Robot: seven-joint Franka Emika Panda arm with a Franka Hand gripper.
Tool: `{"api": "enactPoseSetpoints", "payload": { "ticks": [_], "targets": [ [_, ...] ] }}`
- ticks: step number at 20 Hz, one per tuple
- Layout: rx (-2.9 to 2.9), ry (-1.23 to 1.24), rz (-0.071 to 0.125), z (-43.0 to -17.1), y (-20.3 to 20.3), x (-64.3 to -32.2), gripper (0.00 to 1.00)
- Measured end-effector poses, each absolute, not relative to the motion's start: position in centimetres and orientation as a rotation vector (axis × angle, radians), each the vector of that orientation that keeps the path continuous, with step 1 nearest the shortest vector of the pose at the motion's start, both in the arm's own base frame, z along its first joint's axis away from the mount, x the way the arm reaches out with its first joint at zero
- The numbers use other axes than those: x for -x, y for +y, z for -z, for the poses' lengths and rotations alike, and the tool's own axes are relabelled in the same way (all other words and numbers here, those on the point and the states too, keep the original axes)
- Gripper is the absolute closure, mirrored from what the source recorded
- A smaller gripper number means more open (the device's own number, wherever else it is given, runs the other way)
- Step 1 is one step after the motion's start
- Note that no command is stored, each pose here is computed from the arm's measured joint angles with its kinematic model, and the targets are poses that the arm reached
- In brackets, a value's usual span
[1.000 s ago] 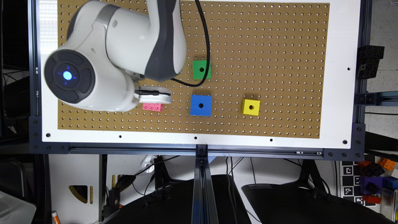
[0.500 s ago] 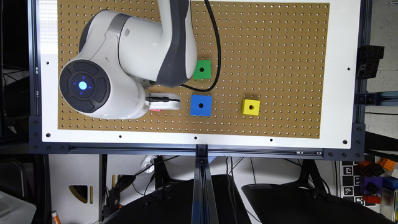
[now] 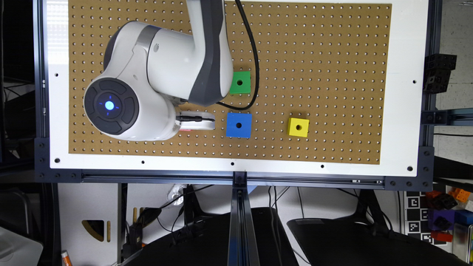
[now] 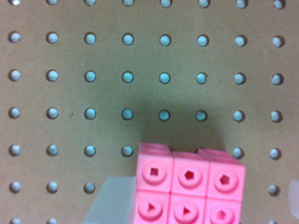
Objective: Pick up pink block.
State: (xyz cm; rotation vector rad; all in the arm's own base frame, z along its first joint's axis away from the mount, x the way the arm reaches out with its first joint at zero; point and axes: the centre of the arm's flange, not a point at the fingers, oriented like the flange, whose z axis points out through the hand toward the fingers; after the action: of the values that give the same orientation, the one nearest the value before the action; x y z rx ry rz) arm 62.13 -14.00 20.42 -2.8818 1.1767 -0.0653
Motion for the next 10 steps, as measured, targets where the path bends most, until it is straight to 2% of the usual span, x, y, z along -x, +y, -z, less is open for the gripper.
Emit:
{"api": "enactPoseSetpoints", "payload": {
  "ticks": [8, 9, 10],
  "targets": [
    [2.881, 1.178, 0.065, -20.3, -14.1, -62.2, 0.0],
    [2.882, 1.179, 0.053, -19.5, -14.1, -62.1, 0.0],
    [2.881, 1.18, 0.051, -18.6, -14.0, -62.0, 0.0]
  ]
}}
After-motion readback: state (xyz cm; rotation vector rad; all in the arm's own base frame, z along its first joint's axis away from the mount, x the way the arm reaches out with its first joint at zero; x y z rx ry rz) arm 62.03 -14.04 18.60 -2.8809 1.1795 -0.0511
